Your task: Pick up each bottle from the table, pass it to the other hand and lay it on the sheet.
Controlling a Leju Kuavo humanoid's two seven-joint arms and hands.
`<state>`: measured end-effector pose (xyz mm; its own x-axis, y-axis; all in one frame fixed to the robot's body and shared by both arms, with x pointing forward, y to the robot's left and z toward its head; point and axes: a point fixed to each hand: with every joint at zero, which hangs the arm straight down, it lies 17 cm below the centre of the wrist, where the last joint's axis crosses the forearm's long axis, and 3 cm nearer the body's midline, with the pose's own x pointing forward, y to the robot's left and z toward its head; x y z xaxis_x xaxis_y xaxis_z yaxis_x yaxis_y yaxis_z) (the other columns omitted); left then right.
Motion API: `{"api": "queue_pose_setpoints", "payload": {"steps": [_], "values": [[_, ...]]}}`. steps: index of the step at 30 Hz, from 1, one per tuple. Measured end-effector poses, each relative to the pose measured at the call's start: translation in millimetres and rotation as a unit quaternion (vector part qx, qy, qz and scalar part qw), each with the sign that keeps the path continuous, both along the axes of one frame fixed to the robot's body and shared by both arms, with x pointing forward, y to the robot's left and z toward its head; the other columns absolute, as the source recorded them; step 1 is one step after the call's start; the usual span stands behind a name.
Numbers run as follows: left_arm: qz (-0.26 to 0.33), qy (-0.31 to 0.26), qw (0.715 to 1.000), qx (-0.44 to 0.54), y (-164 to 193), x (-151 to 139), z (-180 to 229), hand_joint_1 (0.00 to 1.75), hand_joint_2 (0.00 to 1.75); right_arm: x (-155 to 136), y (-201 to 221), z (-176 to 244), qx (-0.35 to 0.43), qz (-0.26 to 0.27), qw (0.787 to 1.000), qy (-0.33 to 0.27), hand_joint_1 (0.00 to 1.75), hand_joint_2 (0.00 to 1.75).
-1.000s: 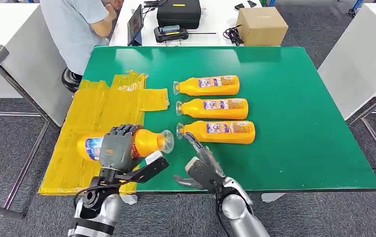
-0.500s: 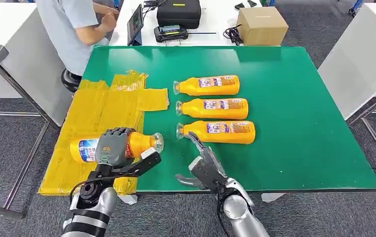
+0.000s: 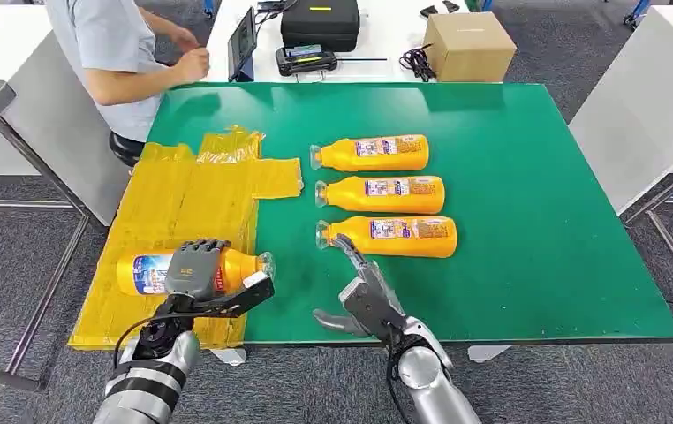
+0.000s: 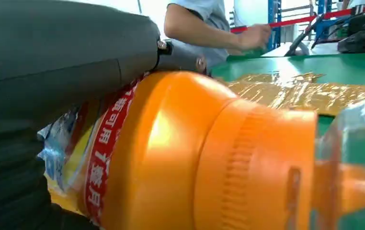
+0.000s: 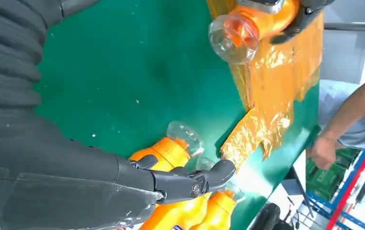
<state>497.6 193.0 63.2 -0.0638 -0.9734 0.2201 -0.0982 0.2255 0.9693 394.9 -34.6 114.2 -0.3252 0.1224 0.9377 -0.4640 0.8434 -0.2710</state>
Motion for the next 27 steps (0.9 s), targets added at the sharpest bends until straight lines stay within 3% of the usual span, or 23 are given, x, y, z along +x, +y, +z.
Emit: {"api": "queue_pose_setpoints", "payload": {"steps": [16, 17, 27], "values": [[0.000, 0.044, 0.999, 0.014, 4.8, 10.6, -25.7, 0.00, 1.75, 8.1, -6.5, -6.6, 0.001, -0.012, 1.000, 0.008, 0.00, 1.75], [-0.003, 0.045, 0.999, 0.015, 3.7, 10.5, -26.5, 0.00, 0.00, 8.3, -7.2, -7.5, 0.001, -0.013, 1.000, 0.009, 0.00, 1.75], [-0.021, 0.047, 0.999, 0.014, -10.4, 6.1, -28.9, 0.00, 0.00, 11.0, -15.0, -14.4, -0.001, -0.027, 1.000, 0.015, 0.00, 1.75]]}}
